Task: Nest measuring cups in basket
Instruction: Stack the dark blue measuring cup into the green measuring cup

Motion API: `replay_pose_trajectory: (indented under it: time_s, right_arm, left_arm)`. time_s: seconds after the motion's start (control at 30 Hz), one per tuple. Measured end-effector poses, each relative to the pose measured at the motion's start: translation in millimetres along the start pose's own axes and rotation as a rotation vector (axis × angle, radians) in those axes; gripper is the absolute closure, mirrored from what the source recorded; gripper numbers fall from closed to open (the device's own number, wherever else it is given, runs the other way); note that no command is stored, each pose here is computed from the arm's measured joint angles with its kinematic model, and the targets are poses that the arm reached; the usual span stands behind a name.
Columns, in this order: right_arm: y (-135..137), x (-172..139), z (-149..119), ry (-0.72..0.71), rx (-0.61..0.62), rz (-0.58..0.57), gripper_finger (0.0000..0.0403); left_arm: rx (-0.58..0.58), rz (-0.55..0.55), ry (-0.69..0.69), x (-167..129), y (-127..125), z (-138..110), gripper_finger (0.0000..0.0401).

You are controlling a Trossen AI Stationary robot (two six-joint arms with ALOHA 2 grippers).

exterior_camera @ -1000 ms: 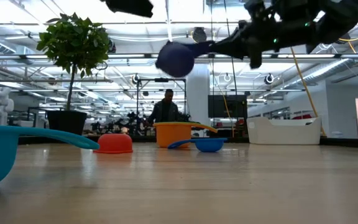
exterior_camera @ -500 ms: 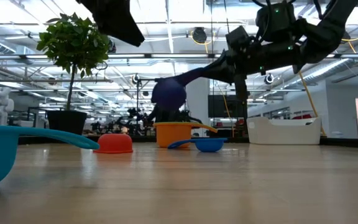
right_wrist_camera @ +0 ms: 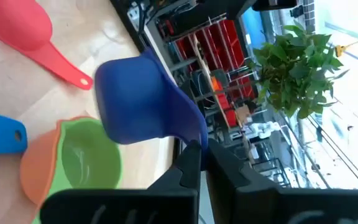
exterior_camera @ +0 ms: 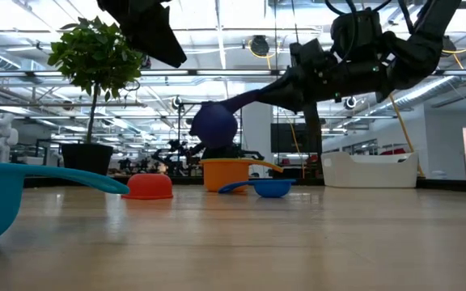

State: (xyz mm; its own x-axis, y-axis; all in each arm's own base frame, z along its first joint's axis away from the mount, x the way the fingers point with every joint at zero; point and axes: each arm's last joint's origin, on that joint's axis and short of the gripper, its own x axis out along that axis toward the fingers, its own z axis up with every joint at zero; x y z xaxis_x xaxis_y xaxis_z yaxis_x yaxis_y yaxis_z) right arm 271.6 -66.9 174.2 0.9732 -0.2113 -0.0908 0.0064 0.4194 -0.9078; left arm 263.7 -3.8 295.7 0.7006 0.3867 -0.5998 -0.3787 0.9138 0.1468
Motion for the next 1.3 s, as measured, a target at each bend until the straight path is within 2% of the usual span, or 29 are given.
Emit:
replay_pose_trajectory:
  time_s: [0.4, 0.9, 1.3]
  right_arm:
    - [2, -8, -9, 0.015, -0.013, -0.041, 0.0403]
    - [2, -8, -12, 0.004, 0.017, -0.022, 0.0403]
    - [15, 0, -22, -0.011, 0.014, -0.039, 0.0403]
  left_arm:
    - [0.000, 0.000, 0.000, 0, 0, 0, 0.0199]
    - [0.000, 0.002, 0.000, 0, 0, 0, 0.0199]
    - [0.007, 0.001, -0.019, 0, 0, 2, 0.0199]
